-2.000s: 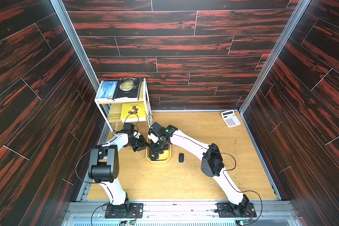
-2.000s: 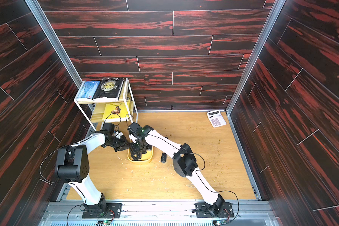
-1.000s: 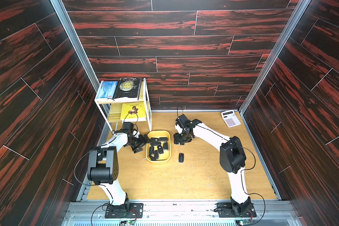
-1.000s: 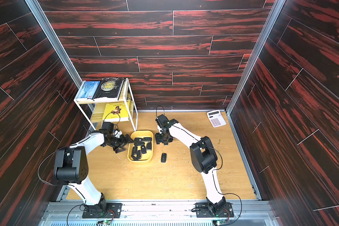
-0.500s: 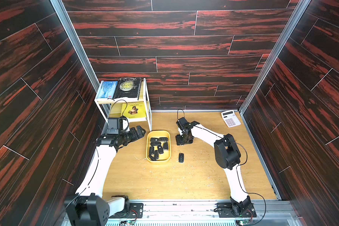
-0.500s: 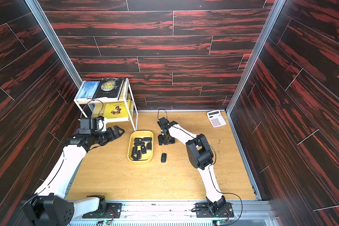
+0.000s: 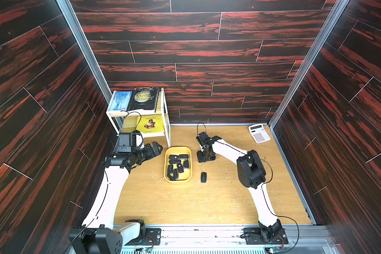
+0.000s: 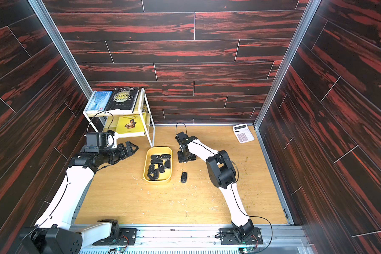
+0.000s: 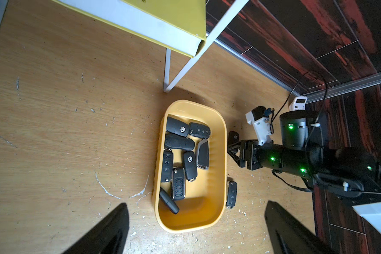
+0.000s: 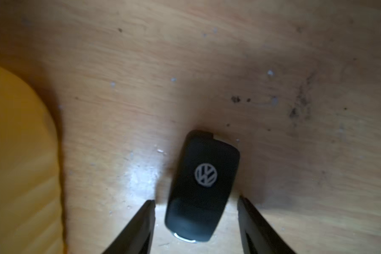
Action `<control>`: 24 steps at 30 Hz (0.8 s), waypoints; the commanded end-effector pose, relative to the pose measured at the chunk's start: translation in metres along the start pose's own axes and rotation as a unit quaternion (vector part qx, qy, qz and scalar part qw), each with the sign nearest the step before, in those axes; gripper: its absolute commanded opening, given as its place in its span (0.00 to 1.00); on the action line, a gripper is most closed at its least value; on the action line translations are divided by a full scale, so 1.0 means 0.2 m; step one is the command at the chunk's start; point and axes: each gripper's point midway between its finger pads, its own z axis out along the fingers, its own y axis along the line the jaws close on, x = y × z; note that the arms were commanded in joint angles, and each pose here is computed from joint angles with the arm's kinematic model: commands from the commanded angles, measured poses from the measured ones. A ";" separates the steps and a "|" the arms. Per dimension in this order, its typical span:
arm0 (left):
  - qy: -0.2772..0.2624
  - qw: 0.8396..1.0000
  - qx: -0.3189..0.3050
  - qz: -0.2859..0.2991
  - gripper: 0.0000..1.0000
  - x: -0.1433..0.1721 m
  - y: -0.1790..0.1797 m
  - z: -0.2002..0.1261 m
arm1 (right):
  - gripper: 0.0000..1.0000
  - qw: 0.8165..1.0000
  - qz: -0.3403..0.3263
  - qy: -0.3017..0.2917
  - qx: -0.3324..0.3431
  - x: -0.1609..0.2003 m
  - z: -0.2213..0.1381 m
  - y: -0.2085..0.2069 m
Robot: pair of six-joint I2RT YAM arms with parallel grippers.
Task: Place the car key into the storage box
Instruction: Pick up the car key from the center of the board.
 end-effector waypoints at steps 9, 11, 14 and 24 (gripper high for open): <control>-0.007 0.994 0.106 0.023 1.00 0.06 -0.28 -0.23 | 0.33 1.000 0.003 0.029 0.010 0.05 0.07 -0.05; 0.007 0.993 0.114 0.018 1.00 0.12 -0.29 -0.22 | 0.28 1.000 0.001 0.030 0.007 0.05 0.07 -0.04; 0.029 0.992 0.120 0.012 1.00 0.21 -0.28 -0.18 | 0.25 1.000 -0.001 0.031 0.002 0.05 0.06 -0.03; 0.094 0.978 0.184 0.020 1.00 0.55 -0.46 0.08 | 0.26 0.997 -0.012 0.021 -0.068 0.04 -0.17 0.07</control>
